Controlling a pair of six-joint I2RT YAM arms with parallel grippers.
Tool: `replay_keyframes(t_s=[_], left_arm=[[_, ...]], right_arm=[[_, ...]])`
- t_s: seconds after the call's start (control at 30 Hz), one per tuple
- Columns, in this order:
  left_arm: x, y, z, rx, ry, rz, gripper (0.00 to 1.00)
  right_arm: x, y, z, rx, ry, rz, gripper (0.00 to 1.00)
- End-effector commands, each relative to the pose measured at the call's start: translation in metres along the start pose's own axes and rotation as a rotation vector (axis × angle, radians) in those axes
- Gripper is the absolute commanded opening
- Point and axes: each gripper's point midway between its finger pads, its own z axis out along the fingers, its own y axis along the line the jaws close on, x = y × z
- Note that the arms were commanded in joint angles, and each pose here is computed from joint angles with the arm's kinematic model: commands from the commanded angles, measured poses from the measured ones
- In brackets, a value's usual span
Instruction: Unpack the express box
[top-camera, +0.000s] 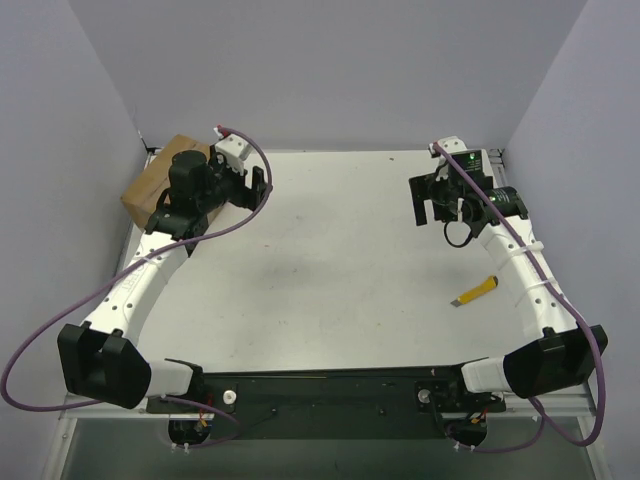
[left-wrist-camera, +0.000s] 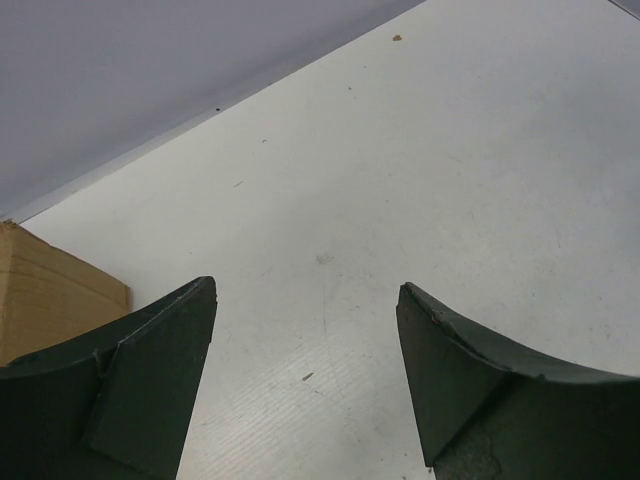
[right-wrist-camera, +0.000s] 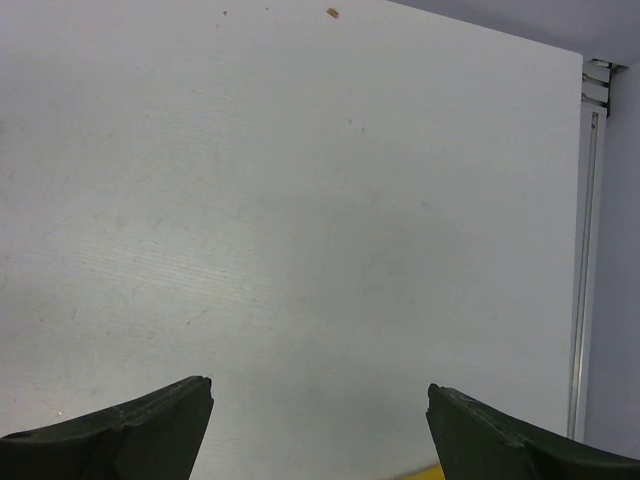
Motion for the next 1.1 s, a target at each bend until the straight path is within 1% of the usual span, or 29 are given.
replay_keyframes(t_s=[0.0,0.03,0.1,0.13,0.2,0.23,0.3,0.33,0.4,0.43,0.47,0.53,0.57,0.63,0.67,0.73,0.77,0.83,0.87,0.93,0.97,1.03,1.07], left_arm=[[-0.025,0.003,-0.005,-0.014,-0.054,0.032,0.83],[-0.029,0.007,-0.005,-0.026,-0.057,0.024,0.83],[-0.026,0.022,0.001,-0.056,-0.013,-0.017,0.83],[-0.046,0.030,0.000,-0.076,-0.037,-0.016,0.83],[-0.036,0.050,0.010,-0.117,0.031,-0.055,0.83],[-0.051,0.066,0.007,-0.152,0.012,-0.058,0.83],[-0.033,0.086,0.017,-0.192,0.082,-0.095,0.83],[-0.031,0.107,0.014,-0.262,0.092,-0.111,0.83],[-0.025,0.127,0.019,-0.303,0.103,-0.161,0.83],[-0.021,0.142,0.016,-0.332,0.106,-0.178,0.83],[-0.018,0.151,0.021,-0.345,0.110,-0.220,0.83],[-0.009,0.165,0.023,-0.367,0.138,-0.252,0.83],[-0.005,0.187,0.021,-0.408,0.139,-0.283,0.83],[0.002,0.203,0.020,-0.436,0.151,-0.313,0.83],[0.009,0.218,0.017,-0.464,0.155,-0.335,0.83],[0.004,0.238,0.012,-0.503,0.128,-0.333,0.83],[0.009,0.246,0.012,-0.513,0.137,-0.329,0.83],[0.005,0.266,0.003,-0.548,0.127,-0.315,0.84],[0.012,0.275,0.003,-0.560,0.140,-0.314,0.84],[0.011,0.290,-0.005,-0.568,0.133,-0.330,0.84],[0.023,0.295,-0.003,-0.559,0.159,-0.352,0.84],[0.027,0.306,-0.009,-0.553,0.163,-0.376,0.84],[0.038,0.310,-0.008,-0.550,0.182,-0.386,0.84]], right_arm=[[0.013,-0.003,-0.004,-0.008,0.037,-0.098,0.92],[0.015,0.003,-0.006,-0.061,0.033,-0.175,0.92],[0.022,0.007,-0.008,-0.097,0.048,-0.232,0.92],[0.025,0.007,-0.007,-0.105,0.056,-0.237,0.92],[0.028,0.011,-0.005,-0.127,0.070,-0.231,0.91],[0.027,0.013,-0.003,-0.139,0.075,-0.225,0.90],[0.025,0.022,-0.002,-0.182,0.072,-0.198,0.84],[0.024,0.026,0.001,-0.200,0.077,-0.189,0.82],[0.020,0.038,0.001,-0.260,0.068,-0.168,0.80],[0.019,0.042,0.003,-0.281,0.071,-0.160,0.80],[0.016,0.046,0.003,-0.306,0.064,-0.154,0.80],[0.015,0.051,0.004,-0.328,0.068,-0.137,0.80],[0.015,0.053,0.004,-0.335,0.069,-0.135,0.80],[0.016,0.056,0.004,-0.349,0.071,-0.135,0.80],[0.017,0.057,0.004,-0.354,0.075,-0.134,0.80],[0.018,0.059,0.005,-0.362,0.081,-0.132,0.80],[0.018,0.059,0.005,-0.364,0.082,-0.132,0.80],[0.021,0.062,0.006,-0.373,0.090,-0.126,0.80],[0.022,0.062,0.007,-0.375,0.094,-0.123,0.80],[0.027,0.065,0.008,-0.388,0.109,-0.121,0.80],[0.029,0.065,0.009,-0.390,0.111,-0.124,0.80],[0.035,0.061,0.011,-0.367,0.124,-0.140,0.81],[0.037,0.058,0.012,-0.358,0.127,-0.157,0.81]])
